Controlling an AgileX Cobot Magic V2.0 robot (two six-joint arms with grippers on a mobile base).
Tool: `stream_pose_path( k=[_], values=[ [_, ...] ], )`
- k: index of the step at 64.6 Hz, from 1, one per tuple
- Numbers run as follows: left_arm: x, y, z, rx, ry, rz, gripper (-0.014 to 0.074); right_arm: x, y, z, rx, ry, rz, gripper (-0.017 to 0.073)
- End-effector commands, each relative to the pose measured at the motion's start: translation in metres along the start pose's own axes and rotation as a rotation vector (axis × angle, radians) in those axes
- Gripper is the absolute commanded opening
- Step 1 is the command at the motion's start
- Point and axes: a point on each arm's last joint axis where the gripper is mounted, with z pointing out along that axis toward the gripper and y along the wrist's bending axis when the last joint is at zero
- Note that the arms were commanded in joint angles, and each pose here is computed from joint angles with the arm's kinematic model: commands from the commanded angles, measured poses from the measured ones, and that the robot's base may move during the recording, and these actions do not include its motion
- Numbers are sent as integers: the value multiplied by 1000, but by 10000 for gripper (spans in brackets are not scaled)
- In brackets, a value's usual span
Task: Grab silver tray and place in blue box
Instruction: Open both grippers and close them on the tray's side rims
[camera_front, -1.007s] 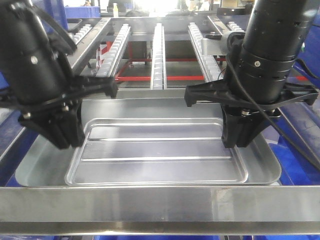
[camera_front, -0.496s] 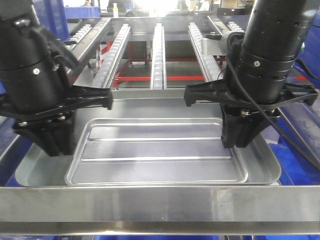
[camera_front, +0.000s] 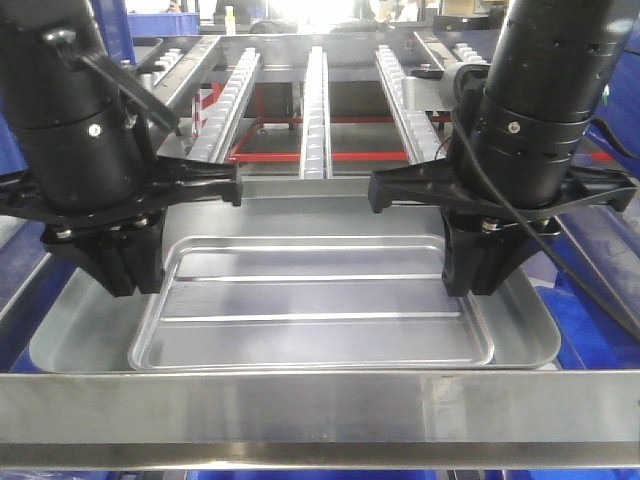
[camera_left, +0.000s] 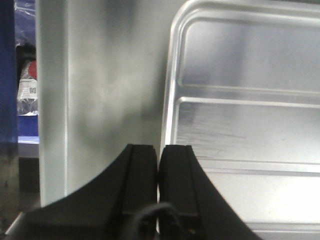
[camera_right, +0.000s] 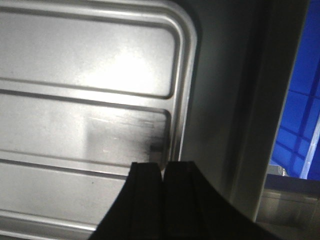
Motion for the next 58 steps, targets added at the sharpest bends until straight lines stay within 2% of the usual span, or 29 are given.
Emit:
stream_pose_path(
  k=[1, 14, 27, 58],
  values=[
    [-9, -7, -18, 60, -67, -20, -6, -13, -1, -20, -34, -93, 7, 58],
    [-10, -7, -18, 68, -70, -24, -6, -14, -7, -19, -17, -77, 23, 58],
    [-11, -9, -18, 81, -85, -21, -6, -13, -1, -20, -32, -91, 4, 58],
    [-11, -8, -18, 70, -81, -13, -6, -12, -2, -19, -25, -77, 5, 62]
  ],
)
